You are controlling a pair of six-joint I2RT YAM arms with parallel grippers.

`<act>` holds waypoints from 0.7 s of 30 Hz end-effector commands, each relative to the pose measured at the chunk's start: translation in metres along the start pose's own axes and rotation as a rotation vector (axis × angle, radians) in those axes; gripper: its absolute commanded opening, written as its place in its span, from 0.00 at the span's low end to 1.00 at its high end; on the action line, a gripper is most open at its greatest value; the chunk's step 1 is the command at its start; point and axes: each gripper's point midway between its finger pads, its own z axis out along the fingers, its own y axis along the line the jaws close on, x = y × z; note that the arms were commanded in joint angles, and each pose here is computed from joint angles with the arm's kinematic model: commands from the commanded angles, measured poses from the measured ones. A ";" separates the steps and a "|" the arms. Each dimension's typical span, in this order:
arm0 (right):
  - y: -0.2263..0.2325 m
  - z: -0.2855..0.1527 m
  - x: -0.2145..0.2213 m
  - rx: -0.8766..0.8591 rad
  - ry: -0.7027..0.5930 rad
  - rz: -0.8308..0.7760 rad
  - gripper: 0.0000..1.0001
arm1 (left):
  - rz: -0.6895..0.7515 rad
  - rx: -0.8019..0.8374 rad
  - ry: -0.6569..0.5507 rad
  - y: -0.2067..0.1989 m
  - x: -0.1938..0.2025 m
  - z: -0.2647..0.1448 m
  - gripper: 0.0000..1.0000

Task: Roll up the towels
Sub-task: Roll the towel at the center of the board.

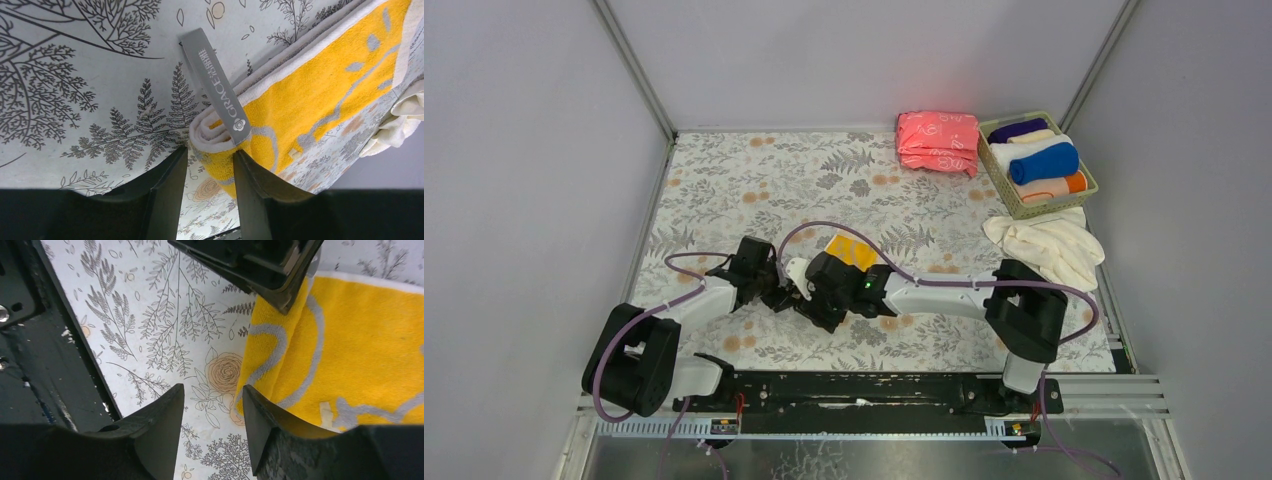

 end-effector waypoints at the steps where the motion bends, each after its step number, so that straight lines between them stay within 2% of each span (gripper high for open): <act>1: -0.002 0.008 -0.006 0.018 -0.001 -0.005 0.53 | 0.008 -0.166 -0.014 0.044 0.003 0.003 0.39; 7: -0.018 0.010 0.002 0.105 0.033 -0.028 0.53 | 0.010 -0.163 -0.013 0.043 0.003 0.002 0.39; 21: -0.026 0.035 0.042 0.129 0.162 -0.071 0.53 | 0.011 -0.156 -0.013 0.039 0.001 0.001 0.39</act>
